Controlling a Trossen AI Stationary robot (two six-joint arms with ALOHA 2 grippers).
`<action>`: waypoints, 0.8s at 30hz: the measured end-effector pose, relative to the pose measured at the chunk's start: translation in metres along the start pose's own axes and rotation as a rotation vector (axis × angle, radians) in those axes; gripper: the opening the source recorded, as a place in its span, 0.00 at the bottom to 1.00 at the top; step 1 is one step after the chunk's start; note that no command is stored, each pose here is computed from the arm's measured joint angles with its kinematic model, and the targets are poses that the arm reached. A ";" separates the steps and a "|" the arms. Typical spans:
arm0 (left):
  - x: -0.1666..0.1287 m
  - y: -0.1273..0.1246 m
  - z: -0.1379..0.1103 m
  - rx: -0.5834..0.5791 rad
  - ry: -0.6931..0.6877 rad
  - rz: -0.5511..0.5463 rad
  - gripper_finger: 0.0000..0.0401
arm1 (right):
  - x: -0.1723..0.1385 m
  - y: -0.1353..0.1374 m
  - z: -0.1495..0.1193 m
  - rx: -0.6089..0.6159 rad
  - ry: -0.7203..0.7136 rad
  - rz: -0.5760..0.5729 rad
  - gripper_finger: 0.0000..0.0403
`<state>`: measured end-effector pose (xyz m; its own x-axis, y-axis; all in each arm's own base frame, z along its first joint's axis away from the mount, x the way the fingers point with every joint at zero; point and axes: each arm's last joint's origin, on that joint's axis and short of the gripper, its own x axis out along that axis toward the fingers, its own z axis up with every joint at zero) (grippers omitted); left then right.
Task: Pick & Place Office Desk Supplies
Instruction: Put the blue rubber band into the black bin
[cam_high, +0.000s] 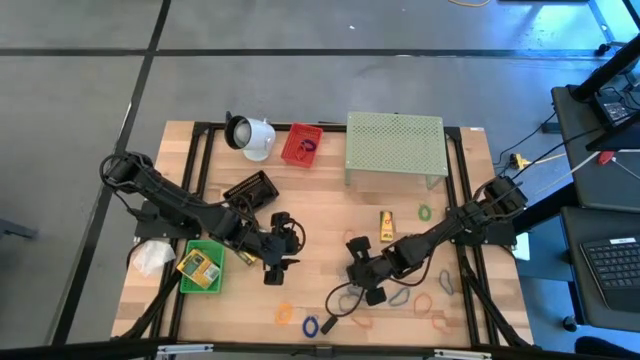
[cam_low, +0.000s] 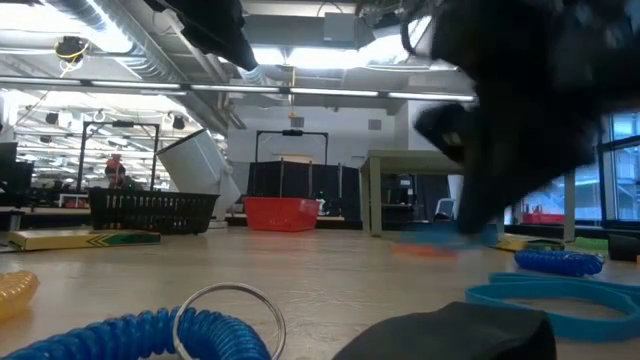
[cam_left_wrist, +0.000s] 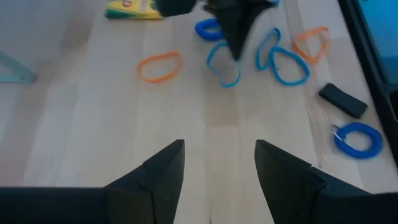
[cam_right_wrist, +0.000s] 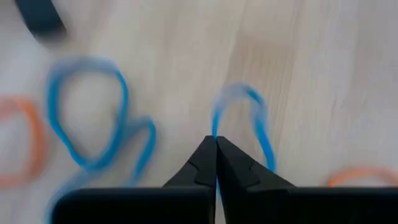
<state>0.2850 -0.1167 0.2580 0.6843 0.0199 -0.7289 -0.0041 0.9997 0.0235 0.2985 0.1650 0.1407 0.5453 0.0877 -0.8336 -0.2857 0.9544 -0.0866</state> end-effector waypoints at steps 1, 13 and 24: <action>0.000 0.001 0.000 -0.001 -0.003 0.010 0.47 | -0.004 0.000 0.007 0.003 -0.026 0.004 0.01; -0.003 -0.003 0.024 -0.139 -0.265 0.023 0.48 | -0.035 0.003 0.063 0.020 -0.248 0.036 0.00; -0.007 -0.001 0.037 -0.027 -0.405 0.160 0.48 | -0.044 0.003 0.077 0.029 -0.295 0.043 0.00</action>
<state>0.3066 -0.1182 0.2883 0.9042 0.1734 -0.3903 -0.1487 0.9845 0.0930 0.3347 0.1861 0.2189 0.7399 0.2028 -0.6414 -0.2928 0.9555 -0.0357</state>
